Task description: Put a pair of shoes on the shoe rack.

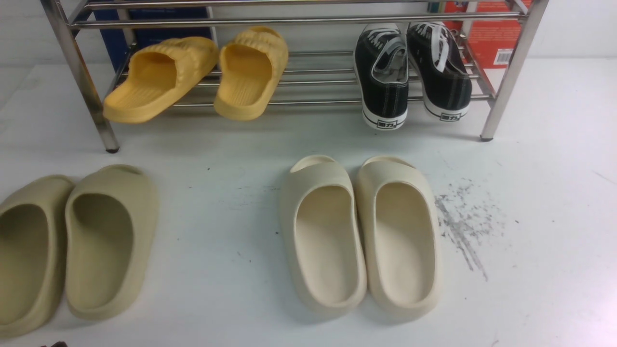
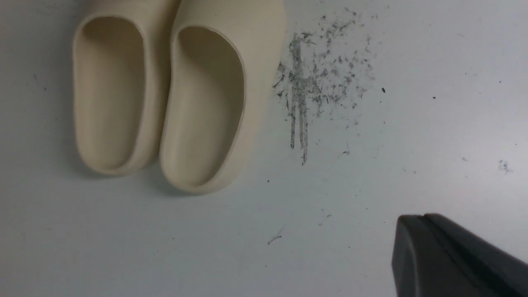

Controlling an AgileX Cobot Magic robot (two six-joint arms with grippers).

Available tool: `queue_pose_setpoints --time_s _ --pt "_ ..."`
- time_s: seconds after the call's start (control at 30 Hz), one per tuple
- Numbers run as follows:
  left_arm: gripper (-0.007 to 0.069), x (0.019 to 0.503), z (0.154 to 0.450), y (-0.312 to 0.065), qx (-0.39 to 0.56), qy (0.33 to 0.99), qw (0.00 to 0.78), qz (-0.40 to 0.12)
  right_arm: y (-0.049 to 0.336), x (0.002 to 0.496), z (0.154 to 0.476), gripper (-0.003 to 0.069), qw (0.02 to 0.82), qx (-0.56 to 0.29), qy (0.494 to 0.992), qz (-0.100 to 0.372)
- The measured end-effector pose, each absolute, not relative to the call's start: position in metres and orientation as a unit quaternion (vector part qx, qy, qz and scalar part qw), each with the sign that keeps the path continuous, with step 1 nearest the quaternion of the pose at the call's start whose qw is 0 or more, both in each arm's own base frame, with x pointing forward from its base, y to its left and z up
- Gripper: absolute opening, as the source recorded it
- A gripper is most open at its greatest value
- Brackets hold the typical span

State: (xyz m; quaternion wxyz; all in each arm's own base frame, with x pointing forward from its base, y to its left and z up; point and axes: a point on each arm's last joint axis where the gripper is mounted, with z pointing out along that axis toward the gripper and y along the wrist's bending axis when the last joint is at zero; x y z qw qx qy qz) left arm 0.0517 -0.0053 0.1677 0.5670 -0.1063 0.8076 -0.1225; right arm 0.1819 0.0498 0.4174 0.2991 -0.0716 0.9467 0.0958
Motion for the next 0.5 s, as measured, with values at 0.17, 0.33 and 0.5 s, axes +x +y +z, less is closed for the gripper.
queue_pose_setpoints --time_s 0.17,0.33,0.5 --pt "0.0159 0.052 0.168 -0.005 -0.106 0.808 0.567 -0.123 0.045 0.164 0.428 0.0029 0.328 -0.072 0.937 0.097" --pt "0.0159 0.052 0.168 -0.005 -0.106 0.808 0.567 -0.123 0.027 0.115 0.439 0.0029 0.422 -0.063 0.9 0.082" --pt "0.0159 0.052 0.168 -0.005 -0.106 0.808 0.567 -0.123 0.006 0.07 0.389 0.0029 0.564 -0.025 0.825 0.028"
